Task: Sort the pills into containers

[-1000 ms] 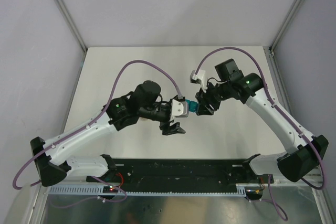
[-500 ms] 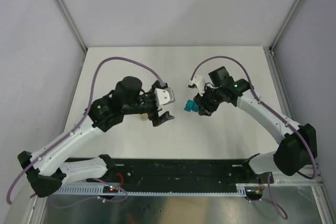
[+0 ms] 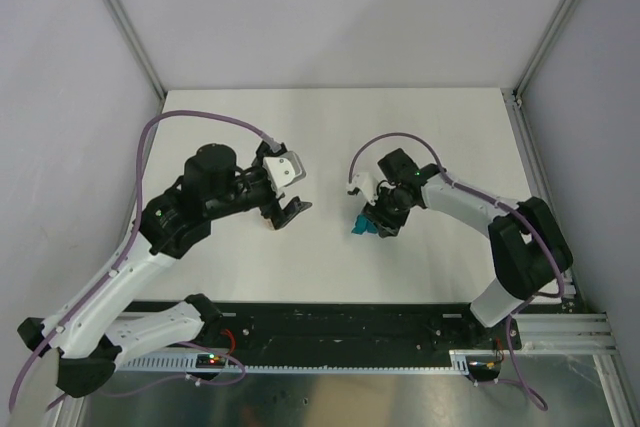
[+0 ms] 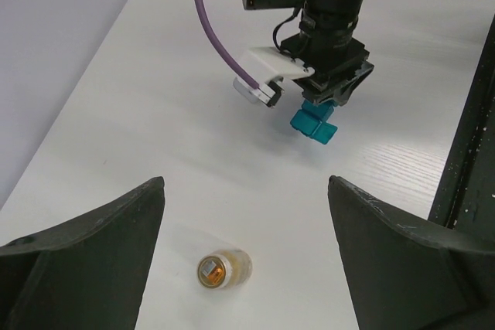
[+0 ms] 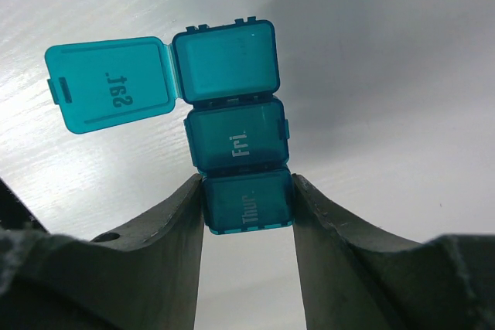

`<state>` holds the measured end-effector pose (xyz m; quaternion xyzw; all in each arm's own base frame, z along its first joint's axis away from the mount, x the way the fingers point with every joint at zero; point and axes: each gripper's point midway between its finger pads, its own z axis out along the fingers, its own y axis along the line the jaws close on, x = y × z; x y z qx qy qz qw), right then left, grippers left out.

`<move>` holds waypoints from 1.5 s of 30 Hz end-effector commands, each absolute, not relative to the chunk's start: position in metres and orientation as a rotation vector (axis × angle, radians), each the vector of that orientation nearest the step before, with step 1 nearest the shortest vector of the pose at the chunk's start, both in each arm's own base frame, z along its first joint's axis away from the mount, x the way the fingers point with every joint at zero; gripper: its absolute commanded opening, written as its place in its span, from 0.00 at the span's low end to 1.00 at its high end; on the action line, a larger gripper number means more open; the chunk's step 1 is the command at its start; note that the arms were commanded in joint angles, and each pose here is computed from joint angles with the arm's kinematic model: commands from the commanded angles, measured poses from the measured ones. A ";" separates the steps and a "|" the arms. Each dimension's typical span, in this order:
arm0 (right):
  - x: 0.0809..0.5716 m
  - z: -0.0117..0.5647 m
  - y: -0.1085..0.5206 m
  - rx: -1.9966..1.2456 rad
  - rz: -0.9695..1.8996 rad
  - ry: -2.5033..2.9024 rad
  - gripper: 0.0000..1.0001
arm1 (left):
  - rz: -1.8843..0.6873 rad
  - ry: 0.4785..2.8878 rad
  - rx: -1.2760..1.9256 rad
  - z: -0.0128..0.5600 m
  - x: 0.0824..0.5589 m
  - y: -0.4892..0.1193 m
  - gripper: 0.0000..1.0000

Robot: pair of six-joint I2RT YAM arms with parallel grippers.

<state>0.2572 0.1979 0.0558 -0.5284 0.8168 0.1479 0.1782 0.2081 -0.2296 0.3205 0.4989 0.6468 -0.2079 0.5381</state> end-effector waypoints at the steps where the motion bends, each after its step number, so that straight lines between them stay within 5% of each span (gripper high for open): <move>1: 0.269 0.044 0.204 -1.555 0.364 2.243 0.10 | -0.490 1.544 1.140 0.326 0.211 -0.224 0.90; 9: 0.268 0.020 0.199 -1.589 0.319 2.276 0.27 | -0.499 1.547 1.144 0.325 0.212 -0.225 0.90; 27: 0.292 0.012 0.168 -1.557 0.155 2.309 0.93 | -0.484 1.541 1.152 0.323 0.211 -0.223 0.91; 45: 0.359 0.025 0.157 -1.324 -0.011 2.319 0.93 | -0.367 1.589 1.101 0.317 0.229 -0.209 0.92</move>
